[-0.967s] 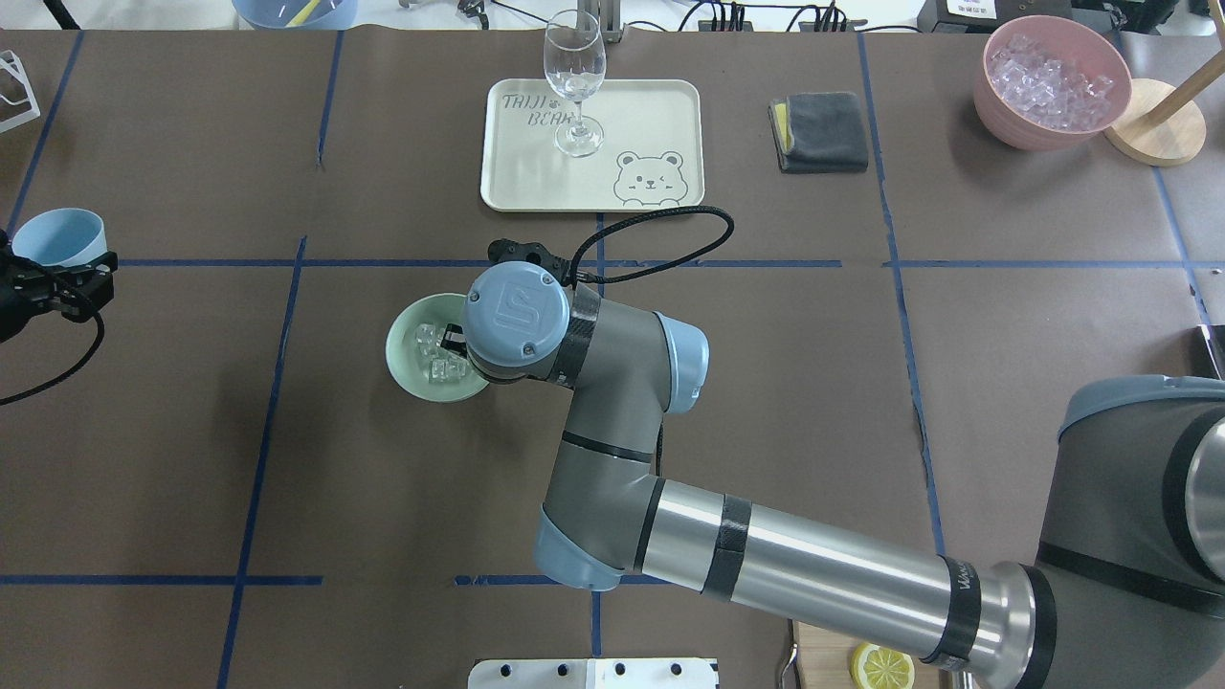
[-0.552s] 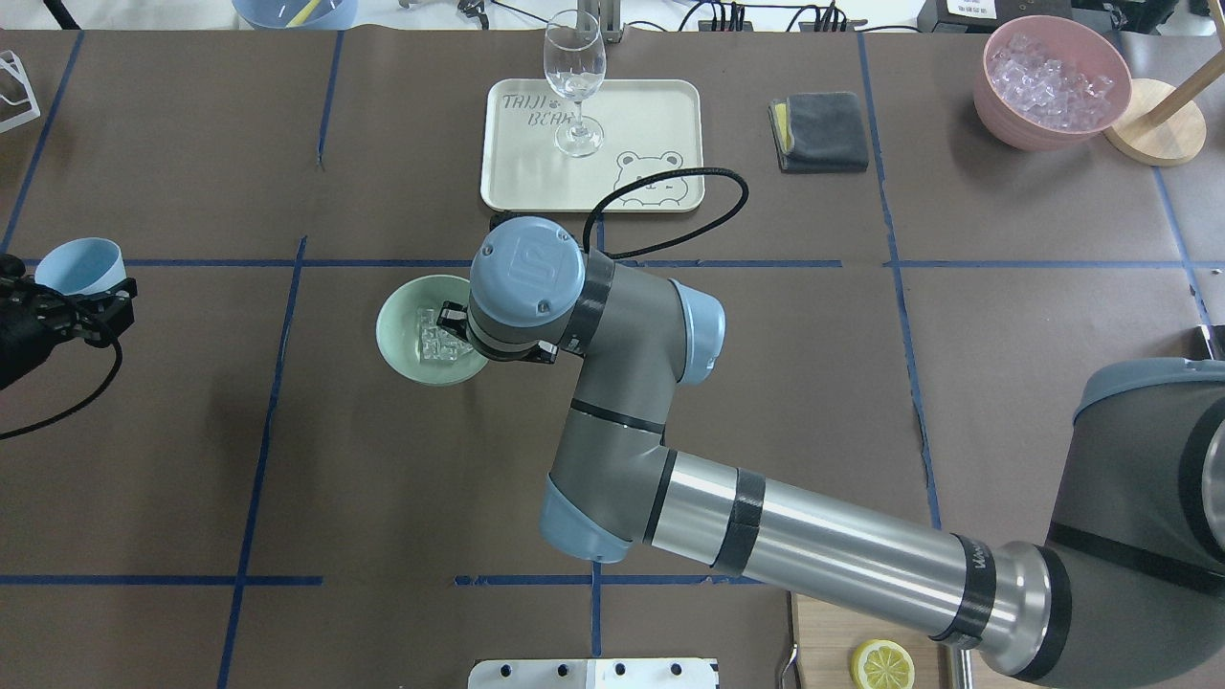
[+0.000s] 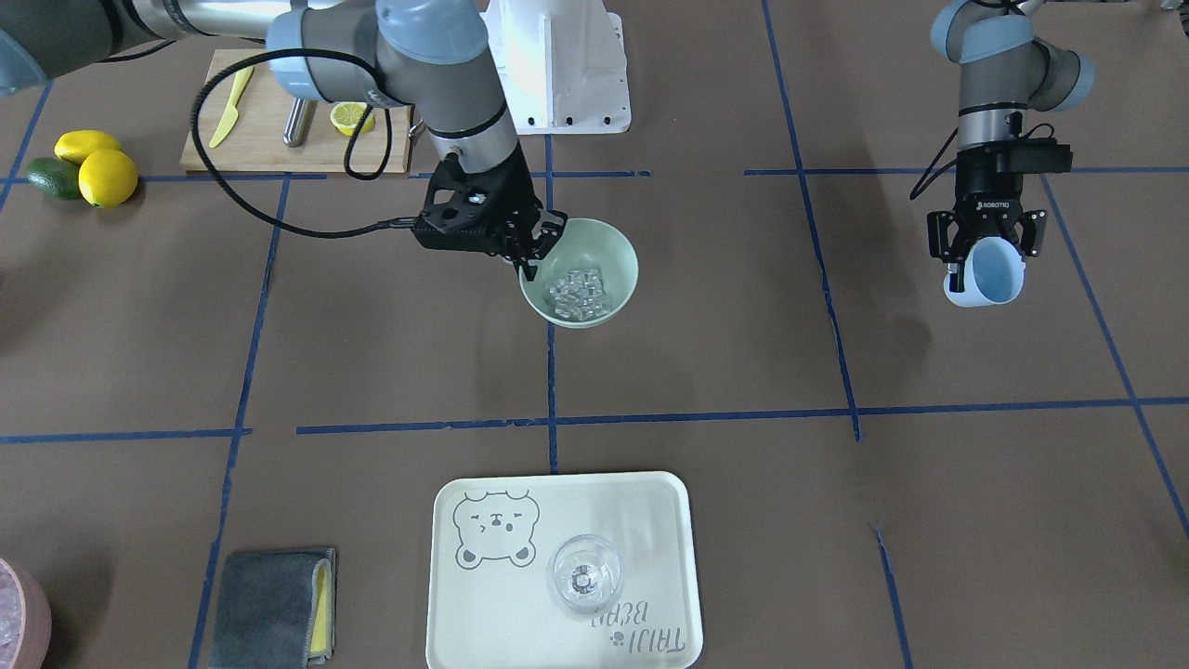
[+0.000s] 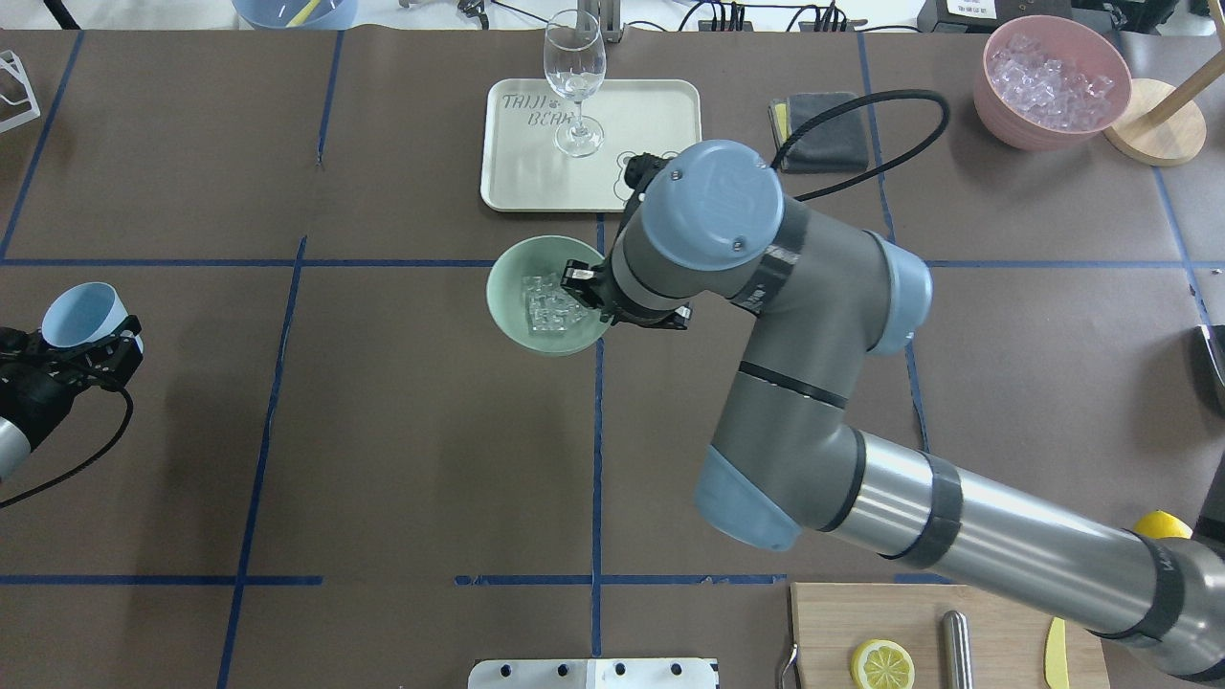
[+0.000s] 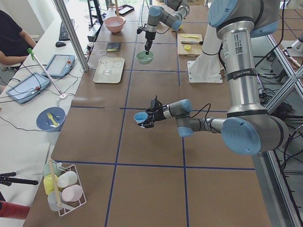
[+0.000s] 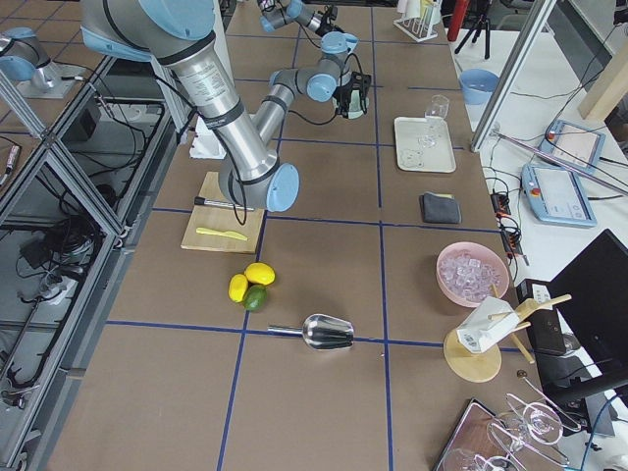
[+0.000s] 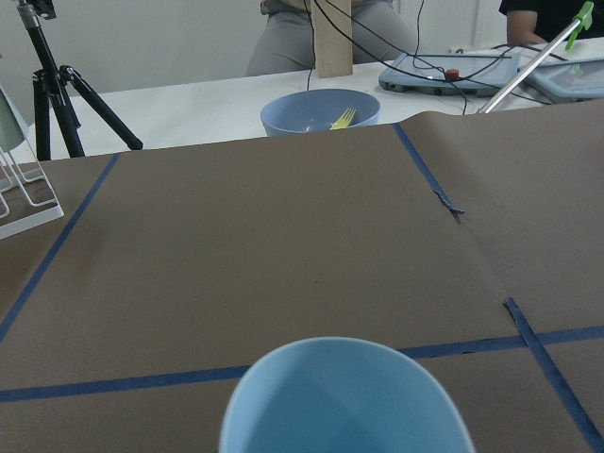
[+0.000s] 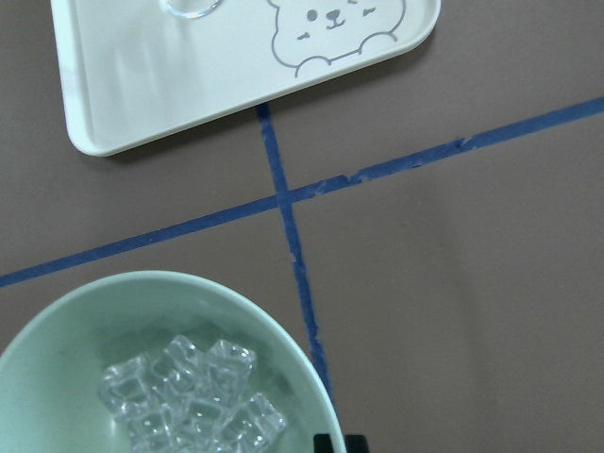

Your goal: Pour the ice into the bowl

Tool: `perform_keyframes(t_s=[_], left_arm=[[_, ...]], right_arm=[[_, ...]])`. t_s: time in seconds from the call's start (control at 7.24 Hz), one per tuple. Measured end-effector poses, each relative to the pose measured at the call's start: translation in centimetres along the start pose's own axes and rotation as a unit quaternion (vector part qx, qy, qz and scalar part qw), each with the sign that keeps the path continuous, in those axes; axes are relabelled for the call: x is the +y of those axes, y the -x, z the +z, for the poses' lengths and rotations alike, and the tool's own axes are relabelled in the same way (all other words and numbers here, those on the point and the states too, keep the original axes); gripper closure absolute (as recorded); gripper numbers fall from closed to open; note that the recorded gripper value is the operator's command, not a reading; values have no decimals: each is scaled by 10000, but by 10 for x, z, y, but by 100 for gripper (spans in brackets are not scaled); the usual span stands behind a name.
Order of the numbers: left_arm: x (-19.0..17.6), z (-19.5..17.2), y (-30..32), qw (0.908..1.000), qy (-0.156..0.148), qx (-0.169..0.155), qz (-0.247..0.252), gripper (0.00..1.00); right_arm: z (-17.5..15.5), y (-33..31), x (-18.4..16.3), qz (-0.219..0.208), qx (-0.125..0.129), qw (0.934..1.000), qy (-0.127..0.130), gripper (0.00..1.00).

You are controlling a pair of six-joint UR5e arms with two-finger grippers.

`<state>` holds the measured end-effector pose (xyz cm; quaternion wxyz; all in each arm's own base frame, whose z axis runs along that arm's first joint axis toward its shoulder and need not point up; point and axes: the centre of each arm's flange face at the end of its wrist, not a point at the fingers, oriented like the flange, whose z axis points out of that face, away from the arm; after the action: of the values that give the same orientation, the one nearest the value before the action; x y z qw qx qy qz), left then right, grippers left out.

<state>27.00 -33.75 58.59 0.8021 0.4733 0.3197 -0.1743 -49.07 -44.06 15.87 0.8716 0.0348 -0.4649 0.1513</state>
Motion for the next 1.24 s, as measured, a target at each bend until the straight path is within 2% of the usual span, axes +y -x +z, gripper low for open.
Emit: perform_keyframes(t_s=[0.28, 0.69, 0.83, 0.97, 1.24], left_arm=[[27, 3, 22, 9993, -321, -165, -106, 100], [53, 7, 27, 9984, -375, -167, -399, 99], [59, 7, 24, 9980, -388, -151, -480, 61], [61, 7, 22, 9979, -389, -139, -499, 1], [60, 6, 20, 9985, -384, -116, -366, 0]], right_arm=[[-25, -28, -22, -84, 137, 9999, 48, 100], [-46, -86, -34, -309, 217, 9992, 89, 100], [-48, -94, -35, -340, 244, 9991, 85, 100], [-47, -99, -36, -349, 267, 9990, 86, 100], [-45, -106, -37, -382, 308, 9988, 90, 100]])
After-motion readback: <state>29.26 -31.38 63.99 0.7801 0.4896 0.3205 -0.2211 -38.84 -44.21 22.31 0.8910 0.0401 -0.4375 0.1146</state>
